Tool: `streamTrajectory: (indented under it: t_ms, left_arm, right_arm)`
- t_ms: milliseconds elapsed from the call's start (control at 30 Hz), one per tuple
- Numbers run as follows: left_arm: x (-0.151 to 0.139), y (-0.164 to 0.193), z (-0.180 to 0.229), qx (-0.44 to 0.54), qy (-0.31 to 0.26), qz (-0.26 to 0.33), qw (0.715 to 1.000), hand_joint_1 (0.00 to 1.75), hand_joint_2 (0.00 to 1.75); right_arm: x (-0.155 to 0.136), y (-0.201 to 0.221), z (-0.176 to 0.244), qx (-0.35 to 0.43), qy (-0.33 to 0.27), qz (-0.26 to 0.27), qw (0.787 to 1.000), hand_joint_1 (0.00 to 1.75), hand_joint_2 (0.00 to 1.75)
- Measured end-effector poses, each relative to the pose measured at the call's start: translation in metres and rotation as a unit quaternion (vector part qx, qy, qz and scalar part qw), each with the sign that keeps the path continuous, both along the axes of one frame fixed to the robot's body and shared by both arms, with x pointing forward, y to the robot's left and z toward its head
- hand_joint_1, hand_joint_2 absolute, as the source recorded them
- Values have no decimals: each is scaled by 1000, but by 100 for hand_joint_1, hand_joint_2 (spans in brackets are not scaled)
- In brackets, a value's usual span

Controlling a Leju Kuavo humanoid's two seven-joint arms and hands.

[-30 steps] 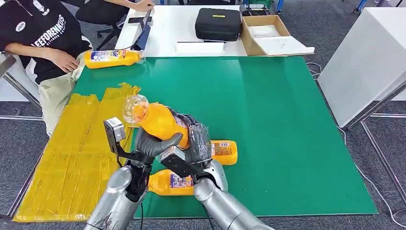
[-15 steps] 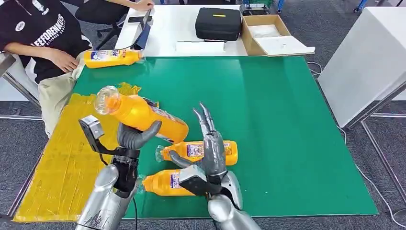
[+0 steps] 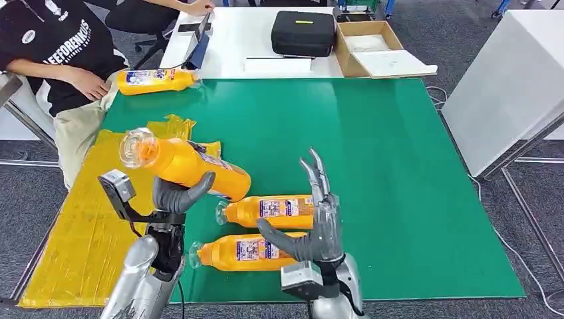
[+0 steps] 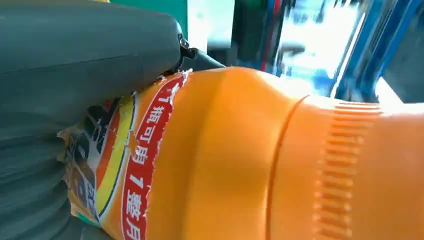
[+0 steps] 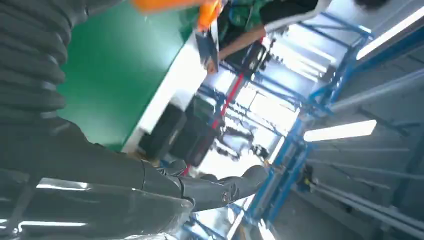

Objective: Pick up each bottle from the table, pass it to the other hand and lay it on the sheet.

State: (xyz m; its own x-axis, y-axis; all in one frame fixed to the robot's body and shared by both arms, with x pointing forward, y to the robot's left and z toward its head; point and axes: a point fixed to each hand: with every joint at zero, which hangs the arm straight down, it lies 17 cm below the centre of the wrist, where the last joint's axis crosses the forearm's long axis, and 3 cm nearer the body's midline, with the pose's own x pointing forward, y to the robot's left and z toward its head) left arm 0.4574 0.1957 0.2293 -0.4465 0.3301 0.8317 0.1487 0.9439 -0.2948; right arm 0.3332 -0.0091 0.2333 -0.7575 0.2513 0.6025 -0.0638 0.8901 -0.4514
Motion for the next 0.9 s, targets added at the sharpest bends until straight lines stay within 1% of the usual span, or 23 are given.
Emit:
streamTrajectory:
  t_ms: [33, 67, 100, 133, 167, 200, 267, 300, 367, 433, 467, 533, 600, 633, 733, 900]
  left_arm:
    - [0, 5, 0, 12, -2, 17, 1000, 175, 175]
    - [-2, 22, 1, 73, -15, 93, 993, 175, 175]
    - [-6, 37, 5, 137, -27, 168, 976, 175, 175]
    - [-14, 51, 14, 227, -47, 255, 939, 175, 175]
    - [-22, 56, 24, 304, -69, 314, 897, 175, 175]
    - [-28, 57, 32, 366, -91, 354, 856, 175, 175]
    - [-36, 54, 40, 445, -120, 390, 797, 175, 175]
    - [-37, 54, 39, 473, -124, 398, 776, 175, 175]
    - [-38, 51, 36, 545, -143, 411, 717, 175, 175]
    - [-33, 55, 26, 621, -140, 423, 645, 175, 175]
    - [-30, 61, 22, 643, -128, 431, 620, 175, 175]
    - [-26, 81, 15, 658, -91, 451, 596, 175, 175]
    - [-23, 104, 6, 664, -51, 468, 582, 175, 175]
    - [-22, 111, 3, 665, -41, 472, 577, 175, 175]
    - [-21, 120, -3, 682, -43, 468, 561, 175, 175]
    - [-19, 122, -10, 694, -46, 460, 552, 175, 175]
  right_arm:
    - [-2, -4, 1, 1, -4, -5, 1000, 0, 175]
    - [-7, -16, 4, 1, -16, -22, 1000, 0, 175]
    - [-9, -24, 8, 1, -28, -36, 999, 0, 175]
    - [-11, -35, 12, 2, -39, -52, 998, 0, 175]
    - [-13, -43, 15, 4, -48, -63, 997, 0, 175]
    - [-14, -51, 19, 5, -56, -75, 996, 0, 175]
    - [-15, -58, 26, 2, -70, -83, 994, 0, 175]
    - [-16, -61, 29, 1, -76, -86, 993, 0, 175]
    - [-14, -66, 33, 2, -79, -91, 993, 0, 175]
    - [-13, -70, 36, 1, -82, -97, 992, 0, 175]
    - [-12, -72, 37, 1, -84, -98, 992, 0, 175]
    - [-12, -73, 38, 0, -86, -99, 991, 0, 175]
    - [-13, -74, 37, -1, -86, -98, 991, 0, 175]
    - [-13, -74, 37, -2, -87, -98, 991, 0, 175]
    - [-13, -76, 36, -4, -89, -97, 991, 0, 175]
    - [-13, -76, 36, -8, -93, -97, 991, 0, 175]
